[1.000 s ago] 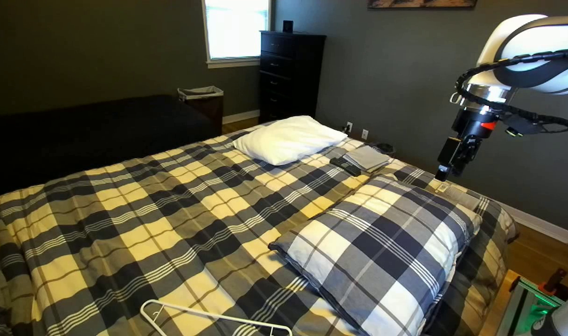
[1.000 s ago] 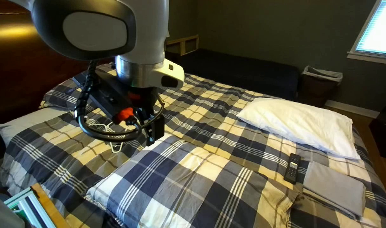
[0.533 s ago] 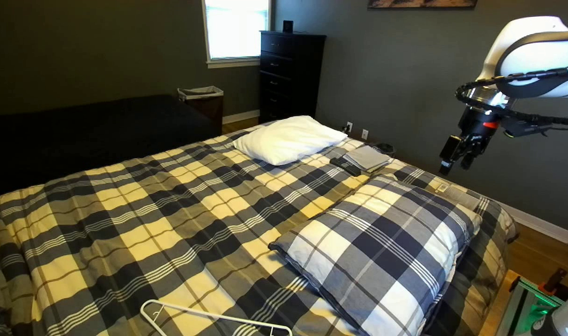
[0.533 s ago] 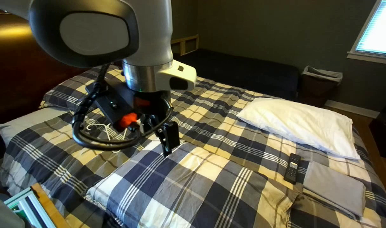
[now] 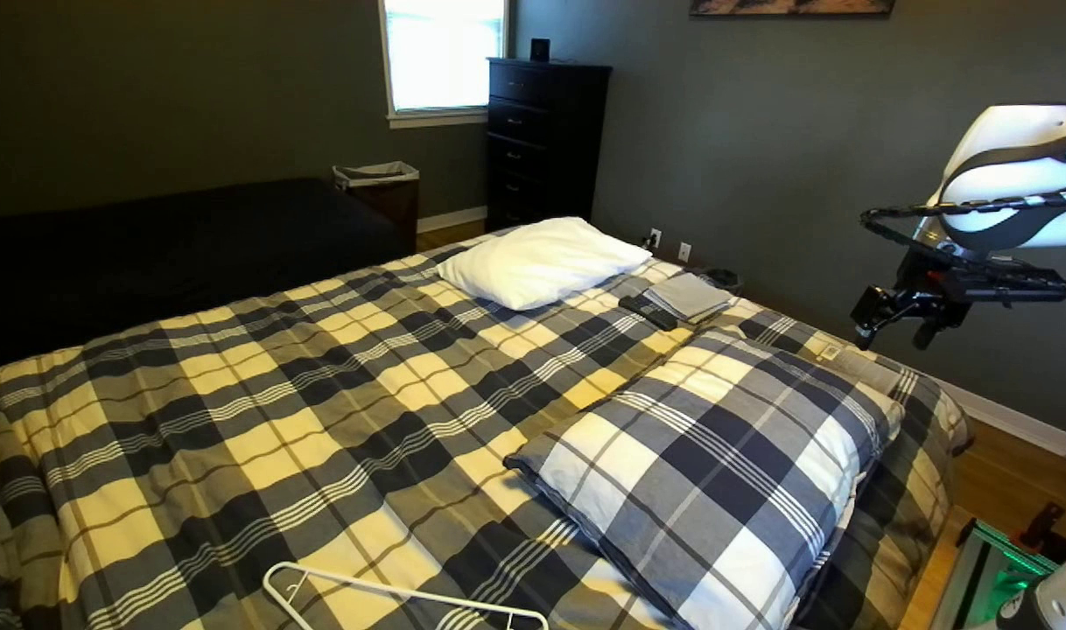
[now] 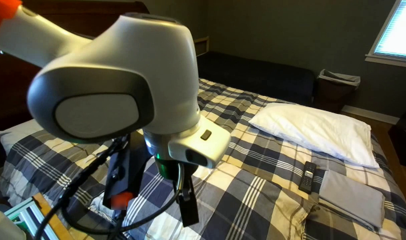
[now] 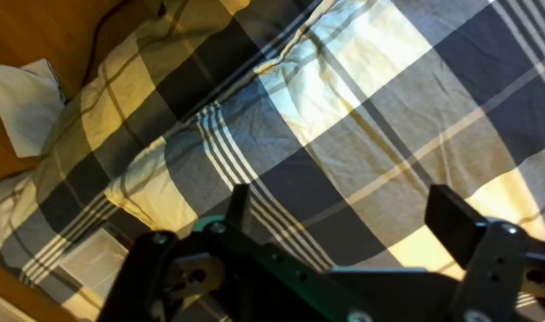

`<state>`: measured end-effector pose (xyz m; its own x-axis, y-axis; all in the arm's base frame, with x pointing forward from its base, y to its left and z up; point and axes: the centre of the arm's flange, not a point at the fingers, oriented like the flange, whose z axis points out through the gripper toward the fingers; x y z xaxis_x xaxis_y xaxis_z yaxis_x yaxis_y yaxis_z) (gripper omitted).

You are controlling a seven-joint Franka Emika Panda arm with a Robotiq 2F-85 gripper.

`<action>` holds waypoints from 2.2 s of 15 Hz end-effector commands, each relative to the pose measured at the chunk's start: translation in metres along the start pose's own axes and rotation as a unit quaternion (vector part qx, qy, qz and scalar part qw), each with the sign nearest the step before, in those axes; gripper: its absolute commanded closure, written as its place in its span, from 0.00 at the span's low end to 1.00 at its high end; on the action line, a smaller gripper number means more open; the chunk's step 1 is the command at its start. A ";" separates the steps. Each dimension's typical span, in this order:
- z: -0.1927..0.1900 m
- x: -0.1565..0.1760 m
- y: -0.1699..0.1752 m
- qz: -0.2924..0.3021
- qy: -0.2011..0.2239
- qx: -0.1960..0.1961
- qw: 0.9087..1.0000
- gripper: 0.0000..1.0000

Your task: Move the pillow to the left

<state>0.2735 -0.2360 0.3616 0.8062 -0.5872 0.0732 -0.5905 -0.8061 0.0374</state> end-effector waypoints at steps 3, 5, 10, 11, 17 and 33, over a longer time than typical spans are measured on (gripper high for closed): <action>0.020 0.004 0.004 0.038 -0.016 -0.002 0.999 0.00; 0.018 0.007 0.004 0.037 -0.013 -0.002 0.999 0.00; 0.040 0.011 0.011 0.130 0.013 0.025 0.991 0.00; 0.053 0.009 0.018 0.156 0.017 0.038 0.987 0.00; 0.053 0.024 0.041 0.199 0.022 0.056 0.978 0.00; 0.050 0.026 0.038 0.195 0.025 0.055 0.979 0.00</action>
<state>0.2735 -0.2854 0.3149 0.5156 -0.8500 0.1083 -0.8434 -0.5257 -0.1107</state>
